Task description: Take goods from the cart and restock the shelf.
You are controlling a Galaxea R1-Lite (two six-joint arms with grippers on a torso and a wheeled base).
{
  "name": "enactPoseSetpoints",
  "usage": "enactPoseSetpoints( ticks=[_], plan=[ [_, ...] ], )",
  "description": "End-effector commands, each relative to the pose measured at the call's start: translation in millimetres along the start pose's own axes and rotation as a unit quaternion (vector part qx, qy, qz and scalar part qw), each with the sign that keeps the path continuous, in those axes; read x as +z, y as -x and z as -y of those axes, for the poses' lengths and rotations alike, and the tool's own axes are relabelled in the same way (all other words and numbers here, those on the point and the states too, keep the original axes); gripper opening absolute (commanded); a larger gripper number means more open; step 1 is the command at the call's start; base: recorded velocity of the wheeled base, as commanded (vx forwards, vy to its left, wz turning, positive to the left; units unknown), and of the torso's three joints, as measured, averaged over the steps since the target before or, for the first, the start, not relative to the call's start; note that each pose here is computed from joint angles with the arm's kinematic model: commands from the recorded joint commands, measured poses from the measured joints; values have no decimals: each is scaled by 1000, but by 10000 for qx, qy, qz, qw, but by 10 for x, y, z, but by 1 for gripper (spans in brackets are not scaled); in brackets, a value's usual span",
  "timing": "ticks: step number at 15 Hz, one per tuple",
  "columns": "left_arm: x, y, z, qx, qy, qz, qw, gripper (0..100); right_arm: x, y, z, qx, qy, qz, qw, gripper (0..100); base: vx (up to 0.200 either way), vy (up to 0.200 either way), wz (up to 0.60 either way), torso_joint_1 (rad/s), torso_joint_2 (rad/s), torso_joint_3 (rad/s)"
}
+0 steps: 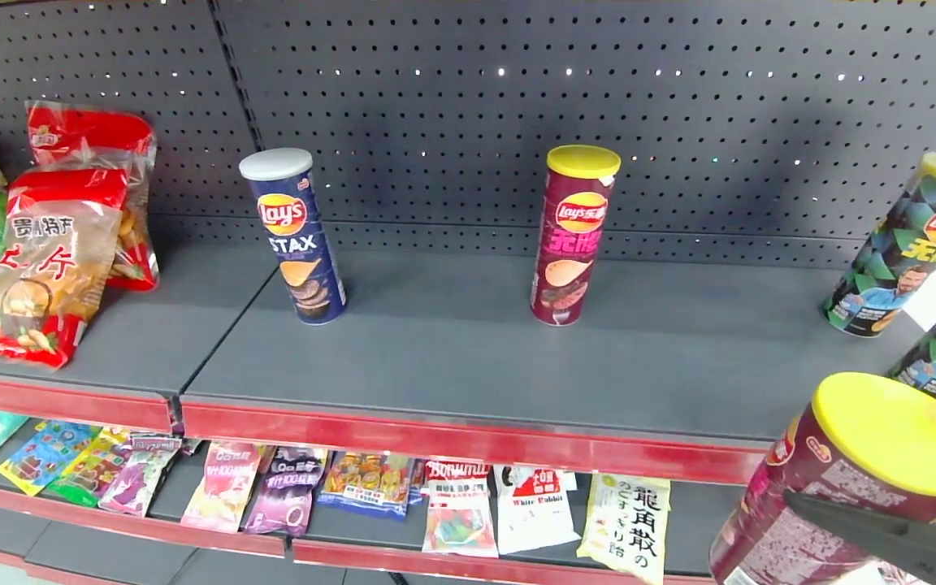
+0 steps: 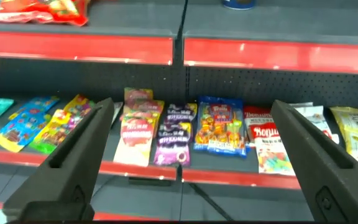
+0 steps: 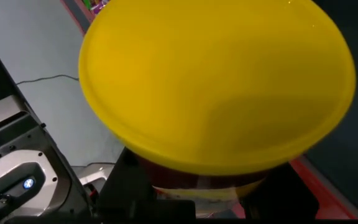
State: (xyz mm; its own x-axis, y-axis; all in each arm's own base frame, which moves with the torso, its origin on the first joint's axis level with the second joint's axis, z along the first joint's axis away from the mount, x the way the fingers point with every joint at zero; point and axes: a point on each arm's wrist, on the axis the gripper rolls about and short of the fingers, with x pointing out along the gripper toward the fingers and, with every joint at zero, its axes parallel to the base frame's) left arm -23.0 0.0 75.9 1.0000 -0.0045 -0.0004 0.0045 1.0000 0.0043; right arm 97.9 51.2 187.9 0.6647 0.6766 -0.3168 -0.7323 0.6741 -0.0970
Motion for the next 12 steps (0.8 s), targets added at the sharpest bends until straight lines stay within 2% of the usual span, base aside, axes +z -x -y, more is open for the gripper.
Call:
enactPoseSetpoints(
  ticks=[1, 8, 12],
  plan=[
    [1, 0, 0, -1, -2, 2, 10000, 100, 14, 25, -9, -10, 36, 67, 10000, 0, 0, 0, 0, 0, 0, 0],
    [-3, -1, 0, -1, -2, -6, 10000, 100, 71, 63, -1, -202, 359, 159, 9990, 0, 0, 0, 0, 0, 0, 0],
    [1, 0, 0, -1, -2, 2, 10000, 100, 36, 53, -6, -174, 310, 114, 9993, 0, 0, 0, -600, 4, 1, 1]
  ],
)
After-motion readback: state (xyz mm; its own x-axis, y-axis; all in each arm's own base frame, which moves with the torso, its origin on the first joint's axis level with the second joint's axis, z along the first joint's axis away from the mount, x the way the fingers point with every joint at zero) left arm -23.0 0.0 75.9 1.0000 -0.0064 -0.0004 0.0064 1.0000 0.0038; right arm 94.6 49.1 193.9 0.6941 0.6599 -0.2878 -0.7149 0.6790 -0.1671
